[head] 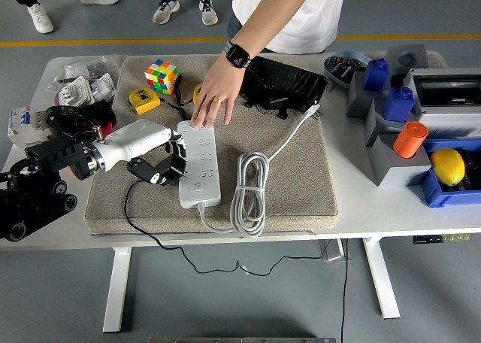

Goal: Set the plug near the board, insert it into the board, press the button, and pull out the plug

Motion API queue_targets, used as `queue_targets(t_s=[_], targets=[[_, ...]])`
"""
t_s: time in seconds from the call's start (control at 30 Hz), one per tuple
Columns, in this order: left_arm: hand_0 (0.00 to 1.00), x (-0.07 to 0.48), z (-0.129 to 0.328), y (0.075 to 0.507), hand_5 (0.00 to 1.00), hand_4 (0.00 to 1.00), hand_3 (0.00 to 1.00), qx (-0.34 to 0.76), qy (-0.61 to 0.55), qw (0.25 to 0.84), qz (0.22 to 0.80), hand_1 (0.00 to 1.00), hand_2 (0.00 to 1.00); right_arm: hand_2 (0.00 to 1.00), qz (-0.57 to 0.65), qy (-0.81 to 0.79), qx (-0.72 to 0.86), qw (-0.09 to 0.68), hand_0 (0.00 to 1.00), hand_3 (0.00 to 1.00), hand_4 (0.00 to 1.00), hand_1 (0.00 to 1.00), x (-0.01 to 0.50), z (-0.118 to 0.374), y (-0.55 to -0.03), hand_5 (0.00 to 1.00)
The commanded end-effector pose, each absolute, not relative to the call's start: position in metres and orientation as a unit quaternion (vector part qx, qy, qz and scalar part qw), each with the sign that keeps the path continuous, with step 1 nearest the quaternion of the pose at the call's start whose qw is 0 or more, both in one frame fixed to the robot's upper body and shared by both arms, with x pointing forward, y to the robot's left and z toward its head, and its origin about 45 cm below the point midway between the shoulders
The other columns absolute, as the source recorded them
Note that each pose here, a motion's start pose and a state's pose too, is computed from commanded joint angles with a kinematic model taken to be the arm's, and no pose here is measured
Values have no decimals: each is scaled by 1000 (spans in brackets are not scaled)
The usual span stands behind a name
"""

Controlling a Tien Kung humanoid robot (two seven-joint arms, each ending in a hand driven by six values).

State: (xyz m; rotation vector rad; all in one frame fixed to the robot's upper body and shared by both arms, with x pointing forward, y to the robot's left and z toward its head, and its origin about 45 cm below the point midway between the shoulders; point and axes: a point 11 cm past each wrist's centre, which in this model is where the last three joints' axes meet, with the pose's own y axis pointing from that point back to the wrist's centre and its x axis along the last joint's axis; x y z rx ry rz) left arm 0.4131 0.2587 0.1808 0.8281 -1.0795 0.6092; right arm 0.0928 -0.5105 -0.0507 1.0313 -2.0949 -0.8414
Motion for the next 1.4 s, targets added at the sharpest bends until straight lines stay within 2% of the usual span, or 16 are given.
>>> queue_targets(t_s=[0.6, 0.63, 0.8, 0.83, 1.0, 1.03, 1.2, 1.23, 1.4], targets=[[487, 413, 184, 257, 145, 983, 547, 372, -490, 737, 279, 485, 518, 711, -321, -799, 393, 324, 708, 600, 998, 712, 92, -51, -510, 608], [492, 413, 184, 257, 180, 998, 548, 373, -490, 737, 278, 490, 519, 711, -321, -799, 393, 324, 708, 601, 998, 712, 92, -51, -511, 607], [492, 413, 184, 259, 180, 998, 548, 377, -488, 737, 277, 490, 519, 711, -321, -799, 393, 324, 708, 601, 998, 712, 92, -51, -511, 607], [485, 413, 184, 259, 339, 998, 556, 379, -486, 737, 276, 512, 516, 711, -320, -799, 393, 324, 708, 600, 998, 712, 92, -51, -511, 605], [485, 414, 185, 260, 339, 998, 556, 377, -481, 741, 279, 512, 516, 711, -321, -799, 393, 324, 708, 600, 998, 712, 92, -51, -511, 605], [554, 414, 185, 260, 486, 998, 647, 377, -479, 742, 280, 600, 591, 711, -321, -799, 392, 324, 708, 600, 998, 712, 92, -51, -510, 604], [554, 416, 186, 261, 486, 998, 647, 375, -471, 745, 287, 600, 591, 711, -321, -799, 393, 323, 708, 600, 998, 712, 93, -51, -510, 604], [580, 416, 186, 261, 529, 998, 684, 375, -472, 744, 288, 634, 639, 710, -321, -799, 393, 323, 708, 600, 998, 711, 93, -51, -510, 602], [580, 416, 186, 262, 529, 998, 684, 376, -471, 743, 291, 634, 639, 710, -321, -799, 392, 324, 708, 600, 998, 711, 92, -51, -510, 602]])
